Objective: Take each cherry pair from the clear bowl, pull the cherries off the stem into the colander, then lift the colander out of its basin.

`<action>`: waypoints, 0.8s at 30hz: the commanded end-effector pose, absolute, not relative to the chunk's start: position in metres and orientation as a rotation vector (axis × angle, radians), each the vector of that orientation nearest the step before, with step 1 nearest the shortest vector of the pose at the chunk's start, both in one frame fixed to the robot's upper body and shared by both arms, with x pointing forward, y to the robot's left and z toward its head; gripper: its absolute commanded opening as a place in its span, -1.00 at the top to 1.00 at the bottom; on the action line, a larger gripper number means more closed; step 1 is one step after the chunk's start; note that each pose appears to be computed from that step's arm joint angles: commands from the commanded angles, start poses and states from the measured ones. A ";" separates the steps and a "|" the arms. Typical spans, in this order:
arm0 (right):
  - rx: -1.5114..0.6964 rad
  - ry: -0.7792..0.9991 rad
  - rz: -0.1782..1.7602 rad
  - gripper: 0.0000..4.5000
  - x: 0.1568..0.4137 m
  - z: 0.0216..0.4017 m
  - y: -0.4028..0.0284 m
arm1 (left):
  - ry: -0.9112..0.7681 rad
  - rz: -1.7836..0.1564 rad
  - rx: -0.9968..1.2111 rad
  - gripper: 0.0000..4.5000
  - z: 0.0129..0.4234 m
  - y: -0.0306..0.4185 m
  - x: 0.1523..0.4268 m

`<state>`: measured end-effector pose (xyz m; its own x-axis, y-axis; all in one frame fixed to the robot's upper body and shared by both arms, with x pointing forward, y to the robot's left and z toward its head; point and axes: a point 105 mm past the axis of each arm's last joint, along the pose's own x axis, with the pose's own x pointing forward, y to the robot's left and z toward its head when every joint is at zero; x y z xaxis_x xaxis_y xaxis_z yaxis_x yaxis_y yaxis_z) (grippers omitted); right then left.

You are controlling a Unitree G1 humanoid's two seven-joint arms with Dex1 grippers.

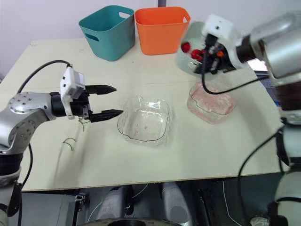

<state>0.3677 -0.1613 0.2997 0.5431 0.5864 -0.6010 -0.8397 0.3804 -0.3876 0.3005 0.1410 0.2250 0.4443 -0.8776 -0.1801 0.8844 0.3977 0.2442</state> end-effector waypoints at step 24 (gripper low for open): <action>-0.869 0.514 1.223 0.81 0.415 0.206 -0.111 | -0.019 -0.987 0.324 -1.00 0.250 0.172 0.288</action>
